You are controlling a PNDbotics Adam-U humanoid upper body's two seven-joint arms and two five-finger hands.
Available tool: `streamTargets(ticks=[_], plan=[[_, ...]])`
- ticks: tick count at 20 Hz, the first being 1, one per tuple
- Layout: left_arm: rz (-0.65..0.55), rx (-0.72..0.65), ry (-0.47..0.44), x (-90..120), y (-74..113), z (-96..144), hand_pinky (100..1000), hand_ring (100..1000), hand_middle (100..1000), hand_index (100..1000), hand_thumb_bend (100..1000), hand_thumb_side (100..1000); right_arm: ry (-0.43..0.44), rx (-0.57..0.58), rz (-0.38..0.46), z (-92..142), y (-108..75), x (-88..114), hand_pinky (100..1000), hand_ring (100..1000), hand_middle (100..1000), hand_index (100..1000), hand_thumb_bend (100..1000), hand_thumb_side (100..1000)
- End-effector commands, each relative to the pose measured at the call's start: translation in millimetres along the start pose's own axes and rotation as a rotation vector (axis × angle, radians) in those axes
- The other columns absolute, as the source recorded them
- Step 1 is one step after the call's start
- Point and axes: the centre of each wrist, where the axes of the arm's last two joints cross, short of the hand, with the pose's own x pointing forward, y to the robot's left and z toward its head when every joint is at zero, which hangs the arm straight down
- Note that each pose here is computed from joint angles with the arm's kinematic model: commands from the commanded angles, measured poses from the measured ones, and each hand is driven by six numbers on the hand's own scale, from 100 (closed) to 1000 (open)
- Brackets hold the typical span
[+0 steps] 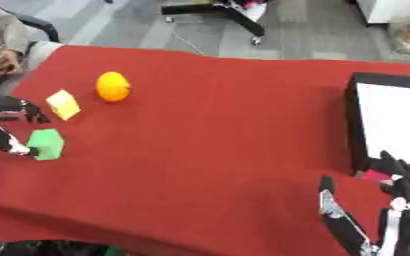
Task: Pick up the objects with one hand, pass them to the other hand, and then place them into the box on the other side of the table.
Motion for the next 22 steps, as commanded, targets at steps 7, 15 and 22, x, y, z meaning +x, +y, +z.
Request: streamTargets(ticks=[7, 15, 22], plan=[[-0.013, -0.017, -0.028, -4.7, -0.5, 2.9, 816, 666, 611, 759, 337, 374, -0.022, -0.018, -0.015, -4.8, -3.4, 5.7, 673, 939, 681, 886, 388, 294], [0.031, 0.162, -0.050, -4.4, 18.6, 9.5, 800, 611, 527, 666, 175, 300, -0.020, -0.017, -0.016, -4.3, -3.3, 5.6, 673, 939, 680, 885, 386, 295], [0.030, 0.461, -0.193, 21.0, 66.6, 4.3, 769, 605, 524, 638, 100, 248, -0.022, -0.011, -0.022, -3.6, -2.4, 6.8, 673, 939, 681, 886, 388, 294]])
